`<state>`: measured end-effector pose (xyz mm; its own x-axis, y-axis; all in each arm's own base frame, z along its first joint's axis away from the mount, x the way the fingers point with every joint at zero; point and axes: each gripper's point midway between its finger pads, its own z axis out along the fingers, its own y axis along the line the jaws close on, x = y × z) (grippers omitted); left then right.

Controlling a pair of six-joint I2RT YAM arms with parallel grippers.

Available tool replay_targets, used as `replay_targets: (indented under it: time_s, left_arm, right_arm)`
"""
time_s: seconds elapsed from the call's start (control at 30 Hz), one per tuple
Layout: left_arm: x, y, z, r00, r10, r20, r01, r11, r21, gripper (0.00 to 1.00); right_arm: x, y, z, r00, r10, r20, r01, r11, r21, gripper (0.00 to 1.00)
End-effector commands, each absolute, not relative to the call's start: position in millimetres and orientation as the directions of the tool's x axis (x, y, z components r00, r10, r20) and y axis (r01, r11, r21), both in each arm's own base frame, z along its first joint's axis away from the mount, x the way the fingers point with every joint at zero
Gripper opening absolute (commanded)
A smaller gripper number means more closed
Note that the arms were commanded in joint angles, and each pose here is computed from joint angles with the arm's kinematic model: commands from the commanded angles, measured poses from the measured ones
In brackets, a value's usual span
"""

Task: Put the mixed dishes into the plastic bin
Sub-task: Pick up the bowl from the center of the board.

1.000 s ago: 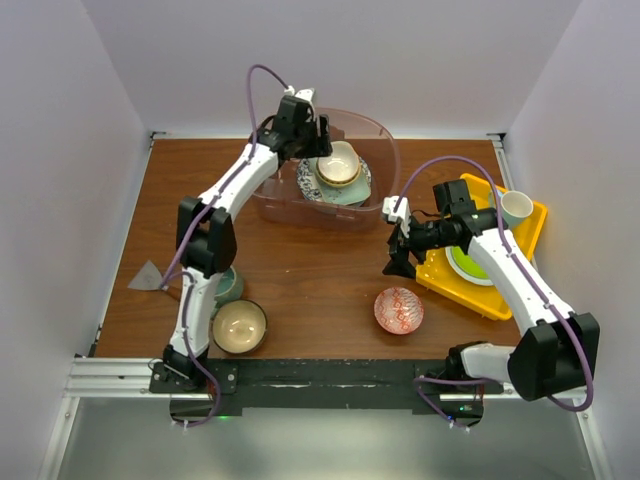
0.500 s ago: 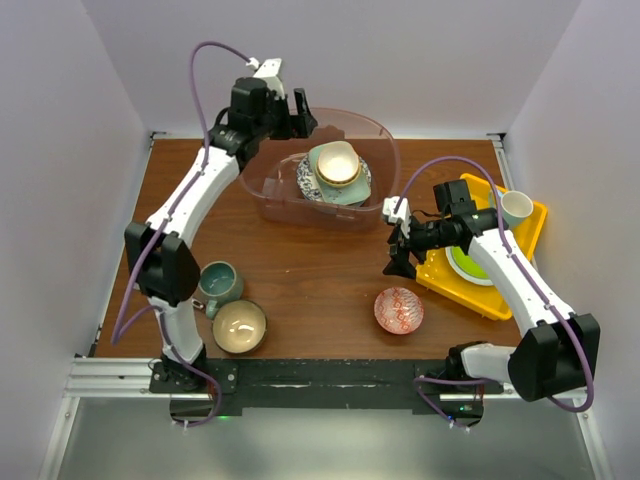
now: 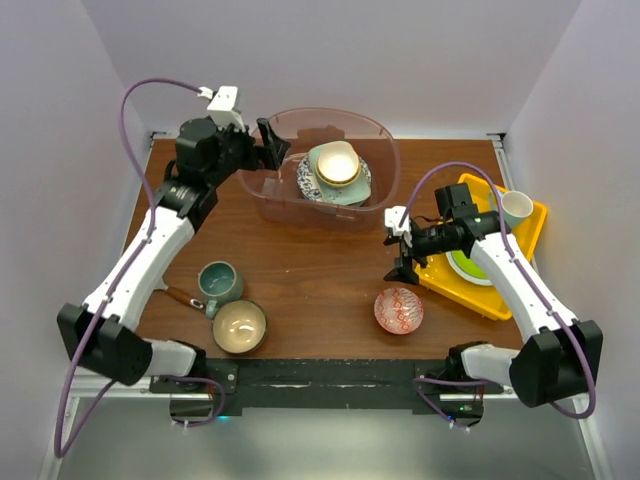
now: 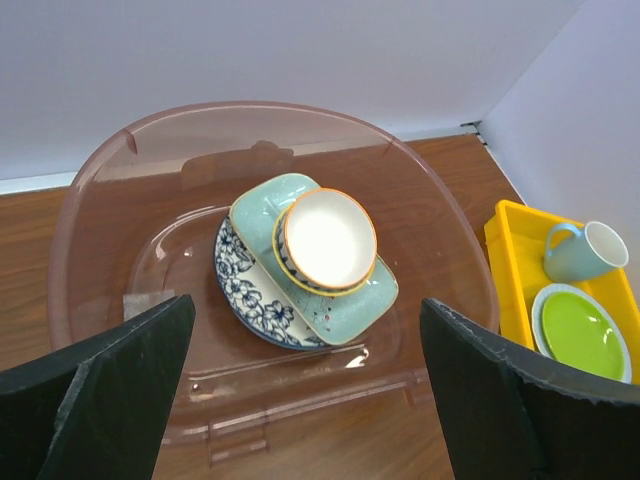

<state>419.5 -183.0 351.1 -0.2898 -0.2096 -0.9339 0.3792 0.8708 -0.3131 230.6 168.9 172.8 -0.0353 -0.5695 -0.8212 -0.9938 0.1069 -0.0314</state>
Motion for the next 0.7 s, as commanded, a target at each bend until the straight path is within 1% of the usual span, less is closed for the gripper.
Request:
replay_targets:
  time_s: [0.0,0.07,0.1,0.13,0.17,0.33,0.37,0.4,0.47,0.5,0.67]
  left_arm:
    - [391,-173,382,-0.139,-0.192,-0.972,0.454,0.859,-0.234,1.00]
    - [382,-169,372,-0.140,-0.183,-0.973,0.453,0.862,-0.228,1.00]
    - [372,-167,381,-0.108,-0.185,-0.977,0.466,0.859,-0.214,1.00]
    - [368,-165,368,-0.121,-0.174,-0.977,0.463,0.861,-0.211,1.00]
    - [359,-162,374,-0.098,-0.176,-0.980,0.469,0.860,-0.201,1.00]
    - [337,-152,339,-0.116,-0.133,-0.984,0.462,0.870,-0.172,1.00]
    - [331,-150,338,-0.108,-0.133,-0.985,0.464,0.870,-0.168,1.00]
    - [328,-149,323,-0.129,-0.117,-0.985,0.461,0.872,-0.163,1.00]
    - [322,-146,318,-0.126,-0.111,-0.986,0.460,0.874,-0.157,1.00]
    - [320,-145,306,-0.144,-0.099,-0.985,0.458,0.876,-0.155,1.00]
    - [309,-139,298,-0.148,-0.088,-0.985,0.447,0.883,-0.146,1.00]
  right_arm:
    - [211,172,179,0.103,-0.535,-0.838,-0.994,-0.026,-0.106,0.95]
    - [208,171,178,0.153,-0.532,-0.833,-0.988,-0.066,-0.139,0.98]
    - [207,172,176,0.154,-0.531,-0.833,-0.988,-0.074,-0.136,0.98]
    - [206,172,175,0.173,-0.532,-0.829,-0.985,-0.090,-0.147,0.98]
    - [206,171,174,0.177,-0.535,-0.826,-0.984,-0.096,-0.148,0.98]
    - [206,170,164,0.145,-0.564,-0.813,-0.989,-0.114,-0.098,0.98]
    - [205,171,163,0.147,-0.572,-0.807,-0.988,-0.121,-0.095,0.98]
    - [205,171,161,0.148,-0.578,-0.802,-0.988,-0.125,-0.093,0.98]
    - [205,173,157,0.147,-0.598,-0.788,-0.988,-0.129,-0.087,0.98]
    - [207,174,156,0.154,-0.604,-0.782,-0.987,-0.131,-0.093,0.98]
    - [205,174,143,0.164,-0.658,-0.735,-0.985,-0.150,-0.085,0.98]
